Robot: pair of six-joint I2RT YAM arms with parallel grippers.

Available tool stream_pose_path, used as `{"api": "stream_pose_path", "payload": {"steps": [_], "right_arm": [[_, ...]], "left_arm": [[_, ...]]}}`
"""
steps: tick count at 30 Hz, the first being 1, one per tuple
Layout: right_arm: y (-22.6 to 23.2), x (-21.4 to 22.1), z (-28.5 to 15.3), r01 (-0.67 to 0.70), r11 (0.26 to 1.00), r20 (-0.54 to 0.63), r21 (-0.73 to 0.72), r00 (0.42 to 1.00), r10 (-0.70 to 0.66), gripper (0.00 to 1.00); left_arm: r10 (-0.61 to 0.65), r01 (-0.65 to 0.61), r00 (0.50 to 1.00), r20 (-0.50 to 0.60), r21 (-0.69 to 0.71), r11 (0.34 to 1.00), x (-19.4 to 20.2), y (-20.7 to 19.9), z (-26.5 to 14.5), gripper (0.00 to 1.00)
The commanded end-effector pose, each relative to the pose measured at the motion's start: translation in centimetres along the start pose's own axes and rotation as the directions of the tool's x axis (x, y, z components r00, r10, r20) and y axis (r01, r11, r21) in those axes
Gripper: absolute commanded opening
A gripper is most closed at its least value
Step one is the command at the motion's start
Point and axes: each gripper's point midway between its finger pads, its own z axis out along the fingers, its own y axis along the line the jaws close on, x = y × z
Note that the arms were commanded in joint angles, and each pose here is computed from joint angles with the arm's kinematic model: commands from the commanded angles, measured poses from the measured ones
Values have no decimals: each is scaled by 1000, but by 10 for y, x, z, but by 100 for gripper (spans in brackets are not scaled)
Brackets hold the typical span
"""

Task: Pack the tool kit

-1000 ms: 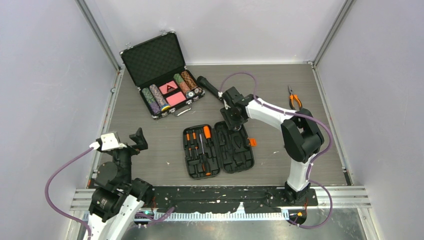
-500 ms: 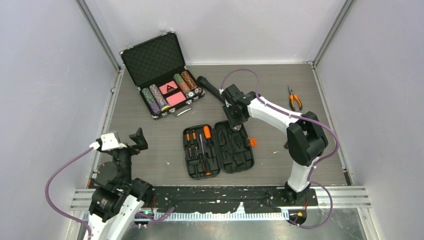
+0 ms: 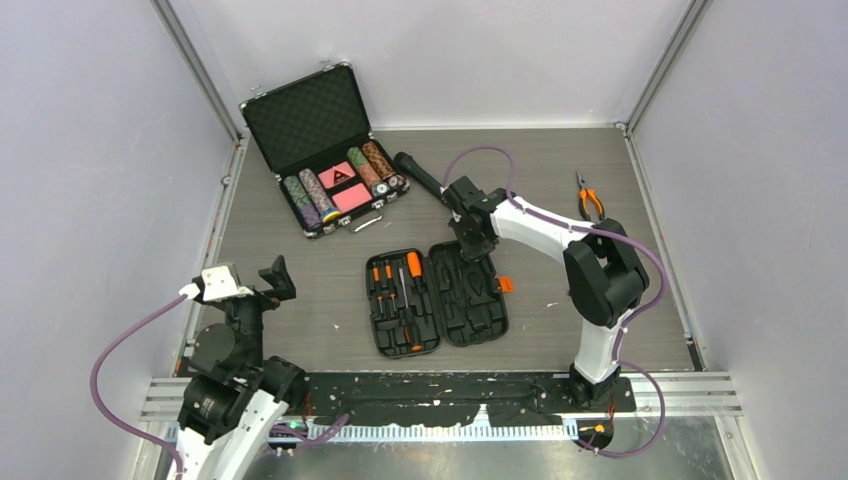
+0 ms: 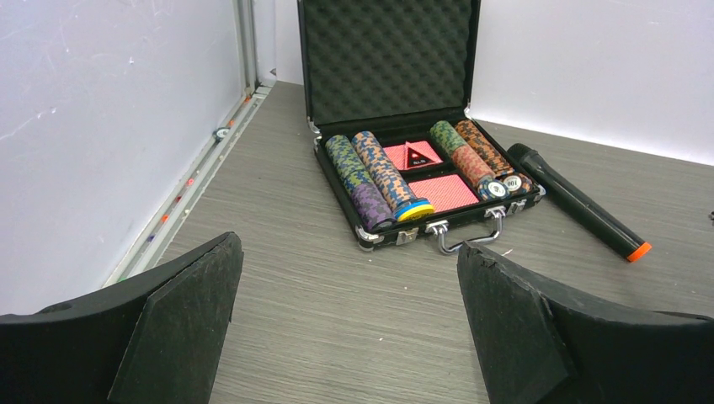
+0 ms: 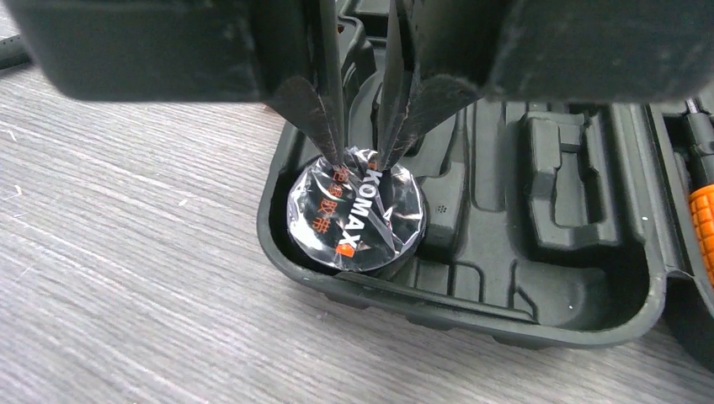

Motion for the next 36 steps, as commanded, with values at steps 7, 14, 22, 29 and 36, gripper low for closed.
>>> {"api": "stream_pose_path", "payload": {"steps": [7,14,22,29,36], "right_arm": [[-3,21,26,-12,1000,-68,27,998,14,24],[-11,43,44,-62,998,-144,17,987,63,23],[-3,-3,-1,-40,998,2,-56,999,40,27],[-7,-52,-47,-42,996,200,-74,978,56,28],[-29,-59,-45,-127,982,259,-138,953,160,29]], "left_arm": [[-69,68,992,103,13,998,-23,3,-7,99],[-69,68,992,102,14,998,-23,2,-7,99],[-66,64,993,97,24,998,-22,0,-6,99],[-110,116,993,-36,229,967,-19,-53,3,93],[-197,355,909,-367,437,826,2,-149,20,87]]}}
